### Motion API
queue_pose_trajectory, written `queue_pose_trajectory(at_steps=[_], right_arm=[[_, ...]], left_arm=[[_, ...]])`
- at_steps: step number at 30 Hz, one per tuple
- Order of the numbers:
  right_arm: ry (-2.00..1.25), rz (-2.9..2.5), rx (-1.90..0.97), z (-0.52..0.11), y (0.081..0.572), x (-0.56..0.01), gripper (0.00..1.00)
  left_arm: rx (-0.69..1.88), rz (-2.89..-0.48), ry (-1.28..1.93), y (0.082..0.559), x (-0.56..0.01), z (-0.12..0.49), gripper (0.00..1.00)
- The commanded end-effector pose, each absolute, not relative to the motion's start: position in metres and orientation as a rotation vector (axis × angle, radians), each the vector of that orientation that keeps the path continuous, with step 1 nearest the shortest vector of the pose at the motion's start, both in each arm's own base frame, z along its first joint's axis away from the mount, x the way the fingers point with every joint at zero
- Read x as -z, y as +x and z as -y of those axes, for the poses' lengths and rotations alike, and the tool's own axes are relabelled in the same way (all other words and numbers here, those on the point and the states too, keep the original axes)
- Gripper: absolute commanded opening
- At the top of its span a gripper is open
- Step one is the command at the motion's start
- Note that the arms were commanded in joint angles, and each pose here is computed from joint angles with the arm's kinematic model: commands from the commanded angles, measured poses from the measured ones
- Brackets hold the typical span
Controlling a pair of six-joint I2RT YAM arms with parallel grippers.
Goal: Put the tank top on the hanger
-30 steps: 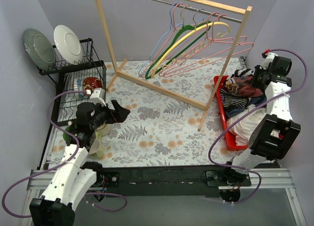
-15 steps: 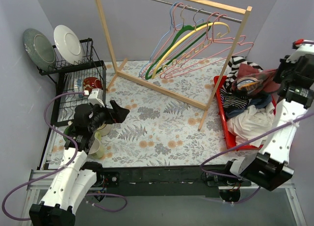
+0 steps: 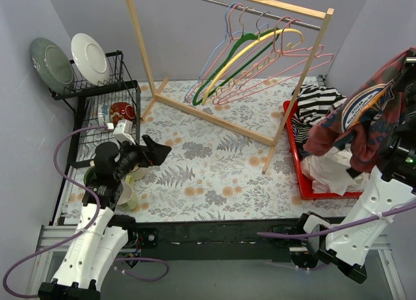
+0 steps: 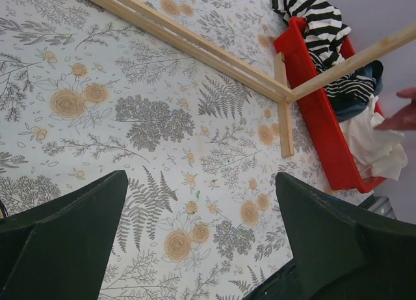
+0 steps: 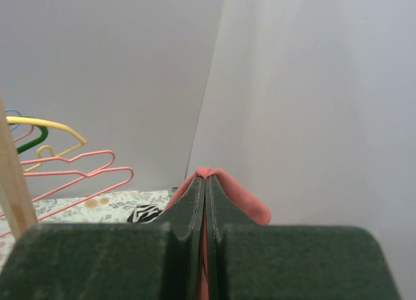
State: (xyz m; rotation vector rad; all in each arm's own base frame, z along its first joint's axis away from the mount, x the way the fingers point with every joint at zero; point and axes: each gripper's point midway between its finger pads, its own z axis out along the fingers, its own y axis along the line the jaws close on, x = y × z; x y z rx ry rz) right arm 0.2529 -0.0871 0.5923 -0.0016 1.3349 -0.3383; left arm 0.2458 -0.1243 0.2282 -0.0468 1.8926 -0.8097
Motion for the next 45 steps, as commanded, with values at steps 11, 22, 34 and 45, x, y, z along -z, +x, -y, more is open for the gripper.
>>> queue_pose_trajectory(at_steps=[11,22,34,45], right_arm=[[-0.731,-1.361,-0.494,-0.084,0.197,-0.535,0.01],[-0.915,-1.338,-0.727,-0.120,0.145,-0.483,0.01],[-0.974,-1.362,-1.316,-0.187,0.169,-0.444,0.01],[-1.405,-1.454,-0.978,-0.255,0.184,-0.321,0.13]], left_arm=[[0.864,-1.834,-0.018,0.240,-0.273,0.131,0.98],[0.946,-1.818,-0.033,0.242,-0.285,0.140,0.98],[0.996,-1.816,-0.055,0.233,-0.295,0.143,0.98],[1.070,-1.848,-0.071,0.228,-0.293,0.150,0.98]])
